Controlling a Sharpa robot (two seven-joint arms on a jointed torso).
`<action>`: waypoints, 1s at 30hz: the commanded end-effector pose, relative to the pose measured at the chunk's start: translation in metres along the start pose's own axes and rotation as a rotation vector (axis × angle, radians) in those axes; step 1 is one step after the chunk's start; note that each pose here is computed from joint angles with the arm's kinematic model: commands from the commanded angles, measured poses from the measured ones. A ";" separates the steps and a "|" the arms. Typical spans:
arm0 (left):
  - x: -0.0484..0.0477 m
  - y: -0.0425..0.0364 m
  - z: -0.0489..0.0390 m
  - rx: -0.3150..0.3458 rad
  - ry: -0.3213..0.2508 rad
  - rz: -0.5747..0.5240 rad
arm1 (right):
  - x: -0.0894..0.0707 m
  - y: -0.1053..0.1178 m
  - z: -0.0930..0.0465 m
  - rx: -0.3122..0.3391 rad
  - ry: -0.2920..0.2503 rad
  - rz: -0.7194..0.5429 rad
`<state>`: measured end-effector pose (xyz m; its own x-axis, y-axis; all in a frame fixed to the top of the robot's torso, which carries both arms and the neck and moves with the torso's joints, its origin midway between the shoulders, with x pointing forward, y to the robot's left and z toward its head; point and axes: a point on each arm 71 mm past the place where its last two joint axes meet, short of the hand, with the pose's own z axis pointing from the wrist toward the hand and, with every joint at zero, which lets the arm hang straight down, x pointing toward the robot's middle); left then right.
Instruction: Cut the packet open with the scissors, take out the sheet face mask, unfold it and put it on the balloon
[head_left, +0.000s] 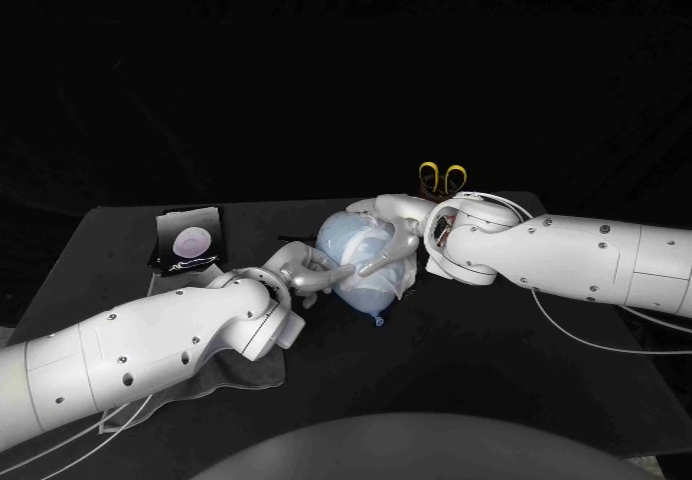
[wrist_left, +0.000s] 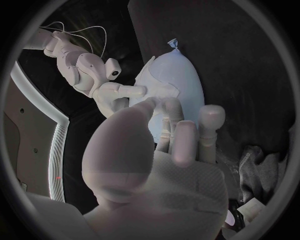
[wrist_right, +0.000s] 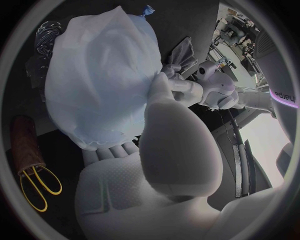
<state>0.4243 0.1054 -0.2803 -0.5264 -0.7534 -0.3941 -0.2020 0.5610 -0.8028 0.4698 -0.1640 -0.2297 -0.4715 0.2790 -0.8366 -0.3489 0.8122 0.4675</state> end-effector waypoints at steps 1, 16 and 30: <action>-0.0025 0.0000 0.0016 -0.014 -0.037 0.010 | 0.017 -0.001 -0.001 0.016 0.090 -0.003; -0.0043 -0.0019 0.0000 0.011 -0.057 0.002 | 0.017 -0.003 -0.002 0.022 0.089 -0.003; -0.0160 -0.0004 -0.0127 0.051 -0.041 -0.048 | 0.018 -0.005 -0.003 0.026 0.089 -0.001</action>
<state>0.4225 0.1218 -0.2714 -0.4799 -0.7821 -0.3975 -0.1937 0.5363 -0.8215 0.4692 -0.1656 -0.2308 -0.4692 0.2833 -0.8364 -0.3423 0.8148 0.4680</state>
